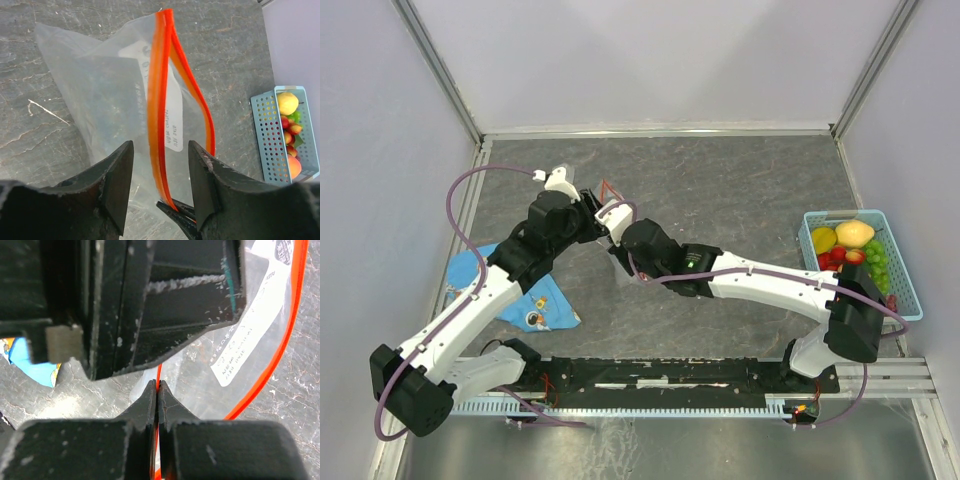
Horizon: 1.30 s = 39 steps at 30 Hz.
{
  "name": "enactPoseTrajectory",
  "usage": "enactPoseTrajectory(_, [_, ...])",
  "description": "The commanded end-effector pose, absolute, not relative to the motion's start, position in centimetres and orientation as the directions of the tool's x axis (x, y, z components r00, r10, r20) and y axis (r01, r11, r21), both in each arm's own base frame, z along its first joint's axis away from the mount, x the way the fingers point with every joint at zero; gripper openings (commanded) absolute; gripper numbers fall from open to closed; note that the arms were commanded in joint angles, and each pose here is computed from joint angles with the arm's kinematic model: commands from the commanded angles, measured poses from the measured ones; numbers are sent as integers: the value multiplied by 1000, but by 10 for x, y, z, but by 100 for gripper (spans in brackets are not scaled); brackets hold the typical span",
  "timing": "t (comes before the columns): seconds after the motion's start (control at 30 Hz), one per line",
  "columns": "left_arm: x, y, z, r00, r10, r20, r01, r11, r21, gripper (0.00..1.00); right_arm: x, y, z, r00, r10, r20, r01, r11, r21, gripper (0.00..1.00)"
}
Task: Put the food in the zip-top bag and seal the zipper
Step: Open the zipper of the food storage bag.
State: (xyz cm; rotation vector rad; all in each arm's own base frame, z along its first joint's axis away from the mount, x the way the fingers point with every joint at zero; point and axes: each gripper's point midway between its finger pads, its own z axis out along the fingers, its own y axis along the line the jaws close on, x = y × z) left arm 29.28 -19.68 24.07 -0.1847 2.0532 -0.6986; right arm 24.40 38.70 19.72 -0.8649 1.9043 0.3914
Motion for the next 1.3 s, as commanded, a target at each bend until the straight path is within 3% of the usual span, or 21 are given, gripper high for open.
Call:
enactPoseTrajectory(0.0, [295, -191, 242, -522, -365, -771, 151, 850, -504, 52, 253, 401, 232, -244, -284, -927, -678, 734, -46, 2])
enactPoseTrajectory(0.3, [293, -188, 231, -534, -352, -769, 140, 860, -491, 38, 252, 407, 232, -252, -255, -934, -681, 732, -16, 3])
enactPoseTrajectory(0.43, [292, -188, 234, -530, -341, -777, 154, 862, -484, 24, 250, 410, 228, -259, -249, -933, -690, 724, -1, 7])
enactPoseTrajectory(0.57, [291, -186, 239, -517, -316, -795, 176, 870, -460, 12, 242, 411, 234, -255, -247, -935, -723, 690, 15, 20])
enactPoseTrajectory(0.7, [292, -184, 241, -515, -283, -809, 185, 885, -427, 6, 233, 405, 249, -242, -251, -937, -750, 661, 16, 33])
enactPoseTrajectory(0.87, [291, -187, 246, -515, -255, -818, 220, 884, -413, 4, 233, 382, 273, -230, -223, -947, -715, 699, 9, 53])
enactPoseTrajectory(1.1, [290, -191, 249, -523, -242, -817, 240, 878, -414, 3, 257, 346, 286, -217, -215, -952, -544, 837, -64, 65])
enactPoseTrajectory(1.27, [290, -195, 247, -537, -237, -809, 250, 872, -421, 3, 266, 353, 282, -238, -229, -944, -509, 857, -79, 74])
